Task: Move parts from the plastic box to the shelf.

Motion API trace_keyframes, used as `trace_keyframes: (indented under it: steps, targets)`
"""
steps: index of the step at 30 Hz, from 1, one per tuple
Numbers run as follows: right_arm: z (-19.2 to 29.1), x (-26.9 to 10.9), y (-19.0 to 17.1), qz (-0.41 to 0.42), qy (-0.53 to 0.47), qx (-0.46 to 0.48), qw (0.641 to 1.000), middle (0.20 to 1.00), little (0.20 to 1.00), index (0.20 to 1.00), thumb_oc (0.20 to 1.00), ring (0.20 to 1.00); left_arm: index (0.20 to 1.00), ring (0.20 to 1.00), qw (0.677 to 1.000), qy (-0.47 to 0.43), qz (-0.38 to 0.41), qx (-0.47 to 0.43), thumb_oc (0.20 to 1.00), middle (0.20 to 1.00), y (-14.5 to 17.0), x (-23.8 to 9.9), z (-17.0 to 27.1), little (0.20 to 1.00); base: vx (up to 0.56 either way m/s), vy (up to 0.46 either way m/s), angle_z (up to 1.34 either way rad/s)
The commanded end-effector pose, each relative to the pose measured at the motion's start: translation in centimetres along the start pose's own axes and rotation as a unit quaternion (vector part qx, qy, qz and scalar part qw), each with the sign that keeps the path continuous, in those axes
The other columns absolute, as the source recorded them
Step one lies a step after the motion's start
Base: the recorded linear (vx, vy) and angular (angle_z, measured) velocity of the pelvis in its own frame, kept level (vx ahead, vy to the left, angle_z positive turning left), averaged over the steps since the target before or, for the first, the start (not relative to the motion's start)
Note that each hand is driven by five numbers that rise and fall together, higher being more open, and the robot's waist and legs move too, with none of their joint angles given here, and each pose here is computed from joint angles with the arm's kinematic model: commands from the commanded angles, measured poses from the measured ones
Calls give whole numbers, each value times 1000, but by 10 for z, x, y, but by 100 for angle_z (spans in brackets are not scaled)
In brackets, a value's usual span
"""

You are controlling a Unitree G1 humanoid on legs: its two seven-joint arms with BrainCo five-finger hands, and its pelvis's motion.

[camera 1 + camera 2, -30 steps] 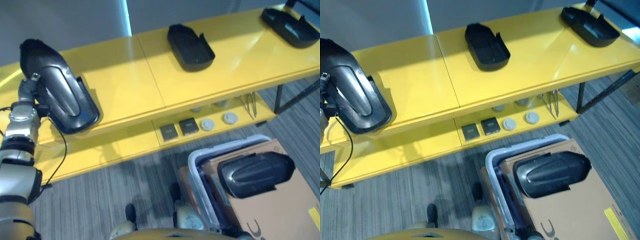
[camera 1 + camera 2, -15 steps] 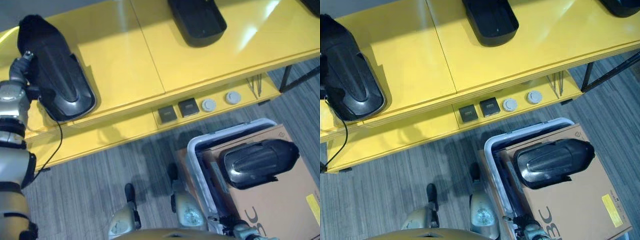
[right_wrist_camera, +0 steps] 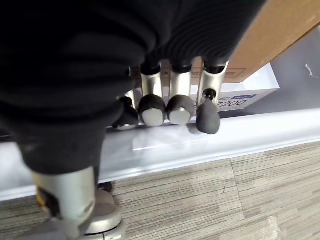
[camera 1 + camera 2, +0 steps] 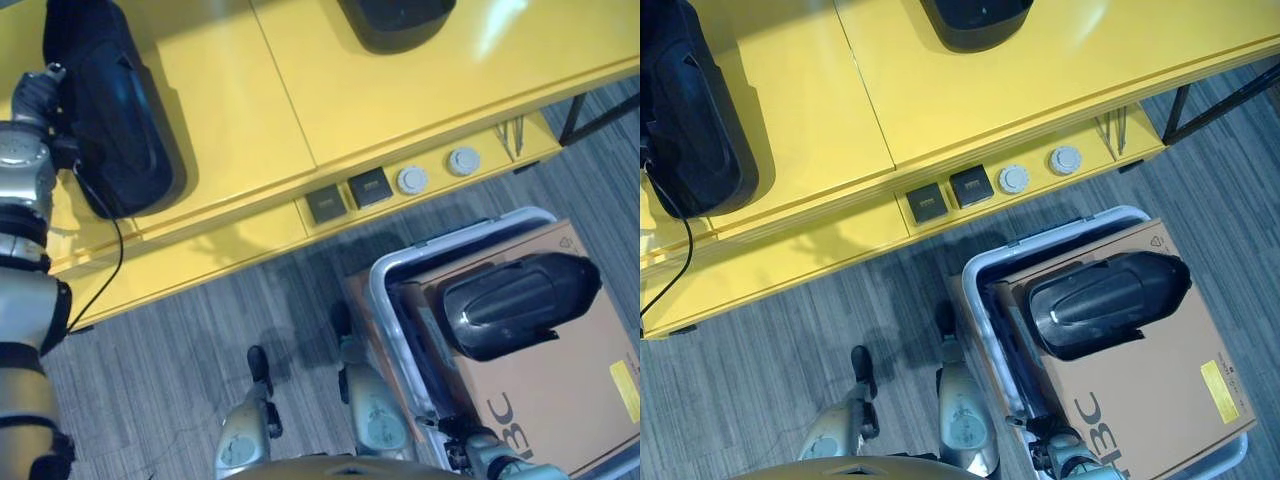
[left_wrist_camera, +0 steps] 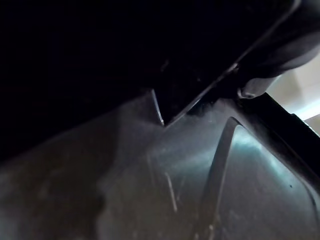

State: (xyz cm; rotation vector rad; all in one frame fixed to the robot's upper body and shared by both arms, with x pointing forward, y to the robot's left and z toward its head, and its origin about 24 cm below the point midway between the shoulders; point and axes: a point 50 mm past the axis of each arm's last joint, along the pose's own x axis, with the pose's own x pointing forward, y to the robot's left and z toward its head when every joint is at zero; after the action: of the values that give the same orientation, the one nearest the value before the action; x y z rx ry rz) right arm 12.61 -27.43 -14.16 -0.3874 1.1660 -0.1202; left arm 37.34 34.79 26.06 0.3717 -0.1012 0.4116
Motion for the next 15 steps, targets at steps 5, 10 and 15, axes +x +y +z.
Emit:
trace_keyframes:
  steps: [5,10,15]
  targets:
    - [-10,0,2,9,32,-9,999,1000,1000,1000,1000,1000,1000,1000,997,-22,65,30,1000,1000,33,1,24,1000,32,4,-4]
    - [-8,0,3,12,32,-15,999,1000,1000,1000,1000,1000,1000,1000,996,-7,72,49,1000,1000,33,2,24,1000,23,3,-5]
    - [-8,0,3,12,31,-16,999,1000,1000,1000,1000,1000,1000,1000,996,-7,74,50,1000,1000,31,3,26,1000,10,8,-2]
